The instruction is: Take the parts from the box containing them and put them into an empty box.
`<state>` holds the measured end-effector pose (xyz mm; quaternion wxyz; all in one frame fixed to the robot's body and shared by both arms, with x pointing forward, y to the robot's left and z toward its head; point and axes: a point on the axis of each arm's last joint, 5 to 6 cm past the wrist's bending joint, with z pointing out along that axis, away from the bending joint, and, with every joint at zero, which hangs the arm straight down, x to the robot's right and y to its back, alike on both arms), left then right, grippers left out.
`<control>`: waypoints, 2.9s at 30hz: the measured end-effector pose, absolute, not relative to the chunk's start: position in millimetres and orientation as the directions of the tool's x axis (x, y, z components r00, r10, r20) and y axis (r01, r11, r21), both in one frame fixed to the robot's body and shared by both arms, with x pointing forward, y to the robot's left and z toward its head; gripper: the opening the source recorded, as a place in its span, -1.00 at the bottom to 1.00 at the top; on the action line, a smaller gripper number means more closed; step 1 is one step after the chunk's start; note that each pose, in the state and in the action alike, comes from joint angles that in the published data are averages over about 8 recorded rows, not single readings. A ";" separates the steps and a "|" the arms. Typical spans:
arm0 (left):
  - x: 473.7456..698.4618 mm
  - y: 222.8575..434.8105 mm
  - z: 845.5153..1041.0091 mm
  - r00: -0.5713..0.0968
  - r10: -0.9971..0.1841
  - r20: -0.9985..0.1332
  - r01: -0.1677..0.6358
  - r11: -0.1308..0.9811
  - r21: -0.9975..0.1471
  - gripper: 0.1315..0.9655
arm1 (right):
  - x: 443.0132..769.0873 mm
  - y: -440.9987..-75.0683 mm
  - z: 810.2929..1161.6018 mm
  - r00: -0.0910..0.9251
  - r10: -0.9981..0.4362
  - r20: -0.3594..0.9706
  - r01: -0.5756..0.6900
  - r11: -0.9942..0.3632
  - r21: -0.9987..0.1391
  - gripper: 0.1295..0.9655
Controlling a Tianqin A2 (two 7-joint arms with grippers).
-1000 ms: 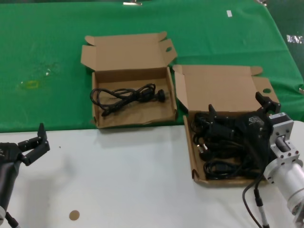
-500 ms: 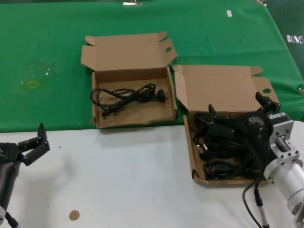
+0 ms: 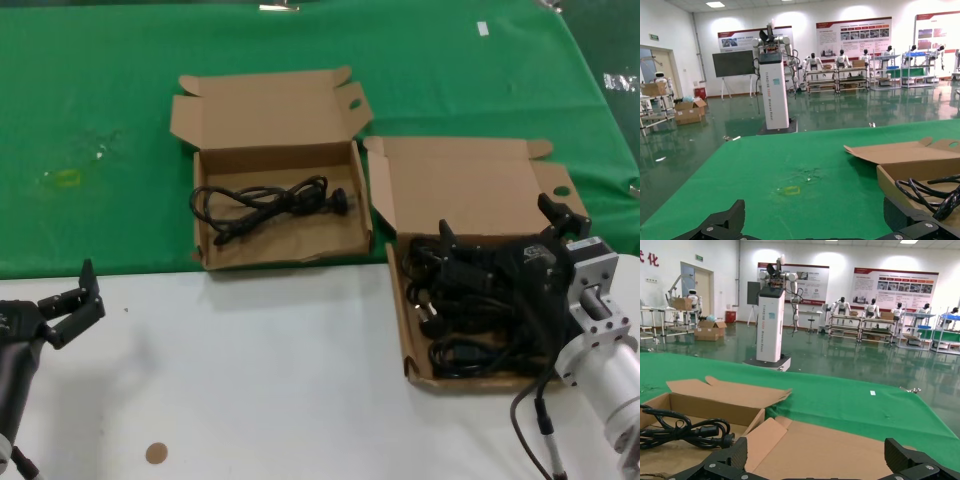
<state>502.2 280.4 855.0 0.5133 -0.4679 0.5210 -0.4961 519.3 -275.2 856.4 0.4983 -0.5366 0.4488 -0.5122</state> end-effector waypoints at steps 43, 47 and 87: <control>502.2 280.4 855.0 -0.035 -0.997 -0.071 0.022 0.070 -0.997 1.00 | 519.3 -275.2 856.4 0.072 -0.992 0.102 0.029 -0.101 -0.995 1.00; 502.2 280.4 855.0 -0.035 -0.997 -0.071 0.022 0.070 -0.997 1.00 | 519.3 -275.2 856.4 0.072 -0.992 0.102 0.029 -0.101 -0.995 1.00; 502.2 280.4 855.0 -0.035 -0.997 -0.071 0.022 0.070 -0.997 1.00 | 519.3 -275.2 856.4 0.072 -0.992 0.102 0.029 -0.101 -0.995 1.00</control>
